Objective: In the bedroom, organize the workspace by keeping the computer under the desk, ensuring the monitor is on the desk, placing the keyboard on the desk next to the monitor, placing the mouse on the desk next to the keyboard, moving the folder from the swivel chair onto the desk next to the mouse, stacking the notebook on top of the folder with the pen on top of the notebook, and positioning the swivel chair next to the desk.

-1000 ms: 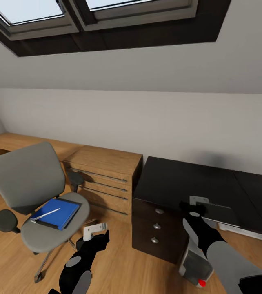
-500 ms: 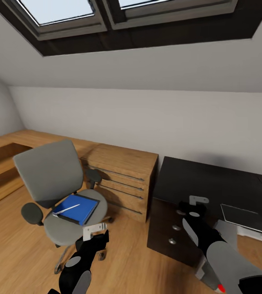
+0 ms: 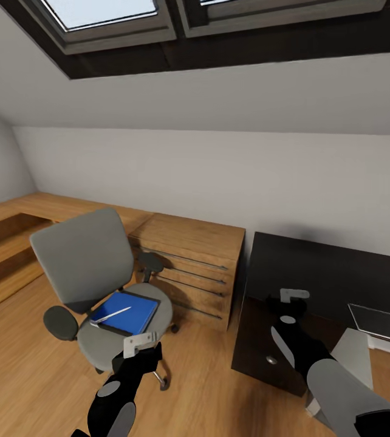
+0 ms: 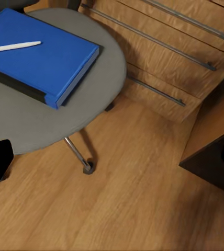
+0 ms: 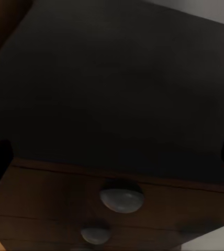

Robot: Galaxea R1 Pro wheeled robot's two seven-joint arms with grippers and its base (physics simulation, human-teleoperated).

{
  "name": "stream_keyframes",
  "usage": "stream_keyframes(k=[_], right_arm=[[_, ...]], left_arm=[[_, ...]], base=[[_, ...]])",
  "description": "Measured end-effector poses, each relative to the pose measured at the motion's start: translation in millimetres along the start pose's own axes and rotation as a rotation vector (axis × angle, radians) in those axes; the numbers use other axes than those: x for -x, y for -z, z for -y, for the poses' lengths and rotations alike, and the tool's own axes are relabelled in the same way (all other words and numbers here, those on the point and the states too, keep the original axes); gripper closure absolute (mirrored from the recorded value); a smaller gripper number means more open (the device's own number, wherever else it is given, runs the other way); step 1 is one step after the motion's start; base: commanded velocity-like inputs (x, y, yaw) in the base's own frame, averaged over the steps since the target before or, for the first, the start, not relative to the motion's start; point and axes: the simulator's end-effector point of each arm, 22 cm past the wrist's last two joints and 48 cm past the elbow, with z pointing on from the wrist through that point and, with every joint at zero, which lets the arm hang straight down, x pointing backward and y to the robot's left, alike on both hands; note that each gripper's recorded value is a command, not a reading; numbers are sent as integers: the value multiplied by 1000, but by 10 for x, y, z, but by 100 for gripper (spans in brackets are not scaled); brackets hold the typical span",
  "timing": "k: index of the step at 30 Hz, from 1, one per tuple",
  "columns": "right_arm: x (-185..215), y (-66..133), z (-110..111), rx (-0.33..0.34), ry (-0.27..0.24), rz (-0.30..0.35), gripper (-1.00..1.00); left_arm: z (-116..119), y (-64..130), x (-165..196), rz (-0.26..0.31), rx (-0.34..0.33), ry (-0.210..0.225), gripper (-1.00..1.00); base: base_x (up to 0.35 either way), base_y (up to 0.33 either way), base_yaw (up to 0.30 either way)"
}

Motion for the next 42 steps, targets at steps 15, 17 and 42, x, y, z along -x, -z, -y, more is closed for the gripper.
stream_keyframes(k=[15,17,42], right_arm=[[0,37,-123,15,-4,0,-100],[-1,37,-124,15,-4,-1,-100],[-16,76,-246,30,-8,-6,-100]], left_arm=[[-4,-3,-7,-2,1,0,-100],[-4,-3,-8,-2,1,0,-100],[-172,0,-12,-3,75,3,-100]], base=[[3,3,164],[0,0,259],[0,0,269]])
